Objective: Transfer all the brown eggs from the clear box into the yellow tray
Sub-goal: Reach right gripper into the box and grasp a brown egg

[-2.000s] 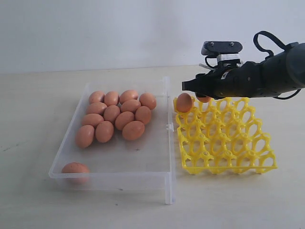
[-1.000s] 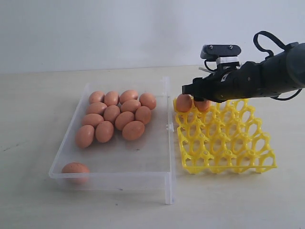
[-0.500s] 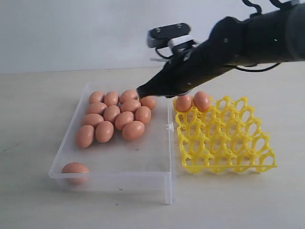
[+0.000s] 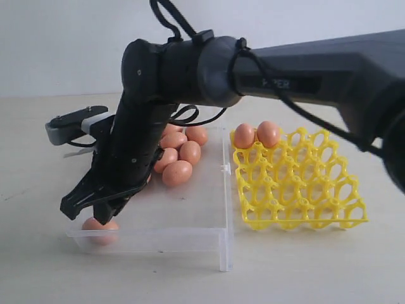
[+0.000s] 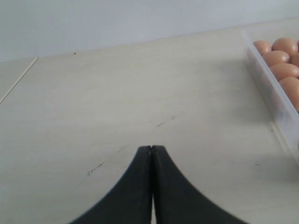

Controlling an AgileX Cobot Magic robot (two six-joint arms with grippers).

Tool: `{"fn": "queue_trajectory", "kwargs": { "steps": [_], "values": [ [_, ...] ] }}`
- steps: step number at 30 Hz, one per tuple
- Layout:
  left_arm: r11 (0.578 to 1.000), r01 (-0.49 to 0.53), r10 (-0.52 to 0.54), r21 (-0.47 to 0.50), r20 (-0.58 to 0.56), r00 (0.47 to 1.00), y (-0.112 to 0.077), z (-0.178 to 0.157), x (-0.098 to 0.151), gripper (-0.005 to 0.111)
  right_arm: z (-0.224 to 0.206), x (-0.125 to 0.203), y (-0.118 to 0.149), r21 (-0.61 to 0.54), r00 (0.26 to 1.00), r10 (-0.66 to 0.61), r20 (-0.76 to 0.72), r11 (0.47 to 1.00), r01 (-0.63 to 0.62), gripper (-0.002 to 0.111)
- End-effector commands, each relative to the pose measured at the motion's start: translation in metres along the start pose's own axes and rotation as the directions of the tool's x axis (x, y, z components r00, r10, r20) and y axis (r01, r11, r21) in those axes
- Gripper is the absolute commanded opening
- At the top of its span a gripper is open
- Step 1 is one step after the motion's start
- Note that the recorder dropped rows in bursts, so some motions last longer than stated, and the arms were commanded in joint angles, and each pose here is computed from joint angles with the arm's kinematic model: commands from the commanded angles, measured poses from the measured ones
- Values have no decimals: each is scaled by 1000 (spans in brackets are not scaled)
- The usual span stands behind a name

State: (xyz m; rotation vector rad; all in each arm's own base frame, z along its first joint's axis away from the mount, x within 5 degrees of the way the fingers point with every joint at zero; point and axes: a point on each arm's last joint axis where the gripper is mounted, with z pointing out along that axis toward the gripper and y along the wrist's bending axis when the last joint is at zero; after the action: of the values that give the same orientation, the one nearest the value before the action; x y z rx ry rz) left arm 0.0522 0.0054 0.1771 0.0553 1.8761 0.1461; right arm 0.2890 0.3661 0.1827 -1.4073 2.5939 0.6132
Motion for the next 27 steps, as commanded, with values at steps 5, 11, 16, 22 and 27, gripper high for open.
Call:
{"fn": "queue_trajectory", "kwargs": {
  "steps": [5,11,16,22,27],
  "values": [
    [1000,5,-5,6,13,1000,0,0,-2,0,23,-16,-7,21,993,41,-107,999,-39,43],
    [1000,5,-5,6,13,1000,0,0,-2,0,22,-29,-5,21,998,21,-58,1000,-19,43],
    [1000,5,-5,6,13,1000,0,0,-2,0,32,-33,-6,25,997,-44,-56,999,46,43],
    [1000,5,-5,6,13,1000,0,0,-2,0,44,-33,-4,20,991,-118,-61,993,119,43],
    [1000,5,-5,6,13,1000,0,0,-2,0,50,-32,-6,21,989,-134,-61,991,135,43]
  ]
}}
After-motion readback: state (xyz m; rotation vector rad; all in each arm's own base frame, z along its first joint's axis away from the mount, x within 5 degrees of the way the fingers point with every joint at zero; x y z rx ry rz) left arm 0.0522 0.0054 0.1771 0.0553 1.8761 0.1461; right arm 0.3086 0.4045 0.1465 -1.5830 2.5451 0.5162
